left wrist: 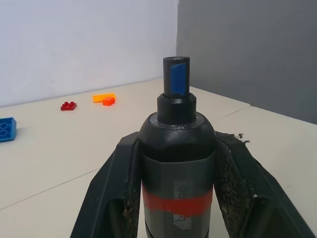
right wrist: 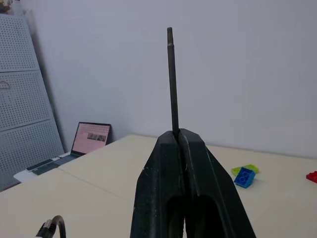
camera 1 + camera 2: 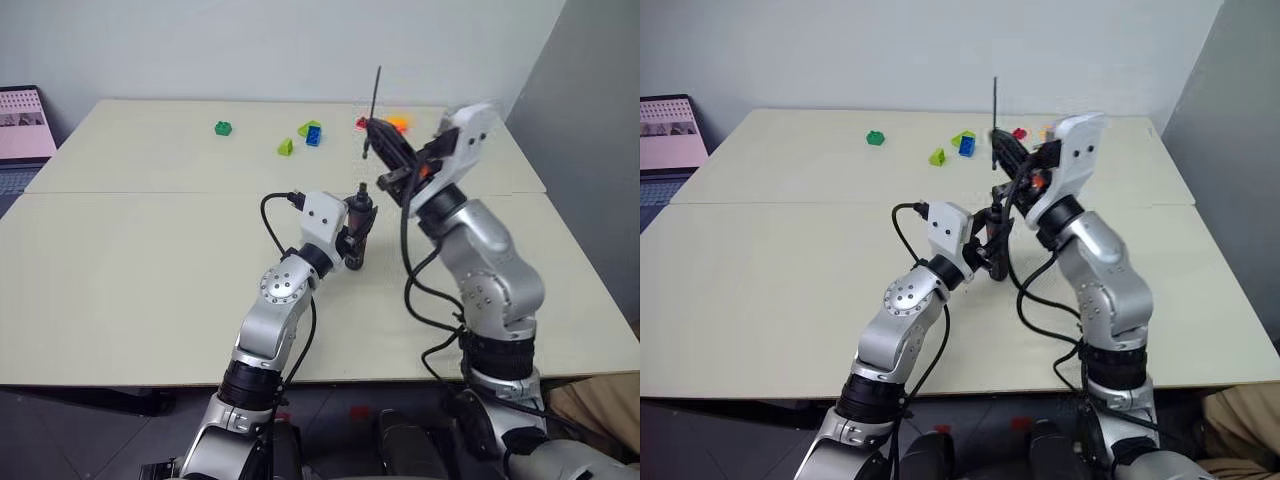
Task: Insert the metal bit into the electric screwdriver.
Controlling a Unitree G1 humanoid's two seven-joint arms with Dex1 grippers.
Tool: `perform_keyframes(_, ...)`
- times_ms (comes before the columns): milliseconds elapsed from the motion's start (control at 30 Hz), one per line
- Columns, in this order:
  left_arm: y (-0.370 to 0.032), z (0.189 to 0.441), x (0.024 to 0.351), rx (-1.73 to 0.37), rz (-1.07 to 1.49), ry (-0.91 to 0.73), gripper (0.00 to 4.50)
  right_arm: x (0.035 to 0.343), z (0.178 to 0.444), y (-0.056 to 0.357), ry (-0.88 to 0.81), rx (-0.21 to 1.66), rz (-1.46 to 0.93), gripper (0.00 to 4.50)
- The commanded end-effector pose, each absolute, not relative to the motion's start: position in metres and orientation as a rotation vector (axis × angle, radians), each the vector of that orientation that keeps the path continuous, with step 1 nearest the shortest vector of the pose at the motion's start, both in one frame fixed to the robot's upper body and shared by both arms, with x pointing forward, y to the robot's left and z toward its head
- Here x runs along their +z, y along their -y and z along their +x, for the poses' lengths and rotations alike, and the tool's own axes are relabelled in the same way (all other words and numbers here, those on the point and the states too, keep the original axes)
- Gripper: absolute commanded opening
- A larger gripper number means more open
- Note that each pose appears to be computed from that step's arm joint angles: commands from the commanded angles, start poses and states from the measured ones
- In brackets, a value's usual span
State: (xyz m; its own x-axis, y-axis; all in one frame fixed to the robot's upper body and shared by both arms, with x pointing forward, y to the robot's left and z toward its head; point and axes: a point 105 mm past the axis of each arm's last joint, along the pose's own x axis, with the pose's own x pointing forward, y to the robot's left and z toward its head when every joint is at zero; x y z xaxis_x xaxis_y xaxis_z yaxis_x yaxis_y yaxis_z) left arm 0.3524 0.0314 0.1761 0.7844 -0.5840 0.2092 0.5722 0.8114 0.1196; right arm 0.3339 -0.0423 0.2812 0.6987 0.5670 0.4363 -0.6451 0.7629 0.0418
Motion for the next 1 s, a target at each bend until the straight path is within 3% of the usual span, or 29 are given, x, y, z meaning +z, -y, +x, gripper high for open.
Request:
perform_keyframes(33, -0.036, 0.352, 0.186, -0.591, 0.073, 0.292, 1.65, 0.295, 0.327, 0.046, 0.503, 0.640, 0.188, 0.00)
perform_keyframes(1000, -0.036, 0.350, 0.189, -0.583, 0.079, 0.300, 1.65, 0.279, 0.318, 0.041, 0.434, 0.492, 0.109, 0.00)
